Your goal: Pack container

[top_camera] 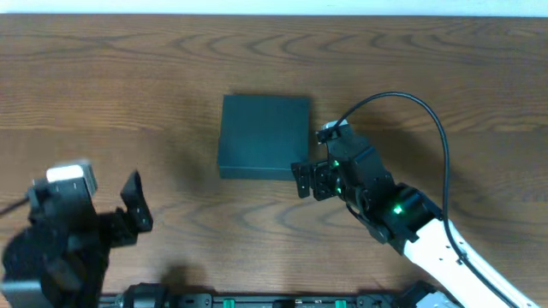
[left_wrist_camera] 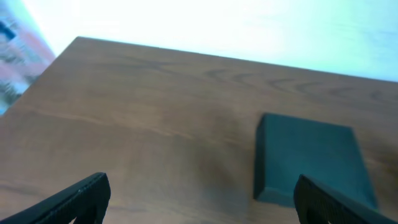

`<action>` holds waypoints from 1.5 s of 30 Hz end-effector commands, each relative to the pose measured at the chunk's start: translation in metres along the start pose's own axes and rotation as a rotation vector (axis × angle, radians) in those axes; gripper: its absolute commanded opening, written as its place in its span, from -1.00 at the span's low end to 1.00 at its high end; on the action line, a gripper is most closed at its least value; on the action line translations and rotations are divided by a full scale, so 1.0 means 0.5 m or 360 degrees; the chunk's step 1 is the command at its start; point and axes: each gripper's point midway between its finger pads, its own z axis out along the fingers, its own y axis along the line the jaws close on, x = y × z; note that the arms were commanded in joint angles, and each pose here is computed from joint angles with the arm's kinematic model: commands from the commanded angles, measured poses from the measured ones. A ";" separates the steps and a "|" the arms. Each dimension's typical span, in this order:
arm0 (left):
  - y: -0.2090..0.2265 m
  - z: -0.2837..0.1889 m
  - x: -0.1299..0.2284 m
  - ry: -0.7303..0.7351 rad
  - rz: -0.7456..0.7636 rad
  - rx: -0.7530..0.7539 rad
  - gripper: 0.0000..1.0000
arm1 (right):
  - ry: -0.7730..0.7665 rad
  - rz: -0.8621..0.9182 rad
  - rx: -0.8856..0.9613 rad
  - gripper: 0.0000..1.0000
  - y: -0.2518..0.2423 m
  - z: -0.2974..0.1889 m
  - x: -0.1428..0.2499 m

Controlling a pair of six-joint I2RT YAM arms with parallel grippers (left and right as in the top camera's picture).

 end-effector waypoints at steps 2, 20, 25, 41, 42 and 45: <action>0.030 0.002 0.074 -0.0045 -0.0020 -0.0087 0.91 | -0.0004 -0.0016 0.0014 0.98 -0.005 0.002 -0.005; 0.016 0.147 0.305 -0.0005 -0.0059 0.0074 0.91 | -0.0004 -0.0016 0.0013 0.98 -0.005 0.002 -0.005; 0.019 0.171 0.333 0.0007 -0.0059 0.0074 0.91 | -0.0004 -0.0016 0.0014 0.99 -0.005 0.002 -0.005; 0.025 0.217 0.410 0.0155 -0.0111 0.0060 0.91 | -0.0004 -0.0016 0.0014 0.98 -0.005 0.002 -0.005; 0.026 0.223 0.423 0.0179 -0.0128 0.0056 0.91 | -0.0005 -0.0016 0.0014 0.98 -0.005 0.002 -0.006; 0.028 0.234 0.443 0.0215 -0.0140 0.0052 0.91 | -0.0005 -0.0016 0.0014 0.98 -0.005 0.002 -0.006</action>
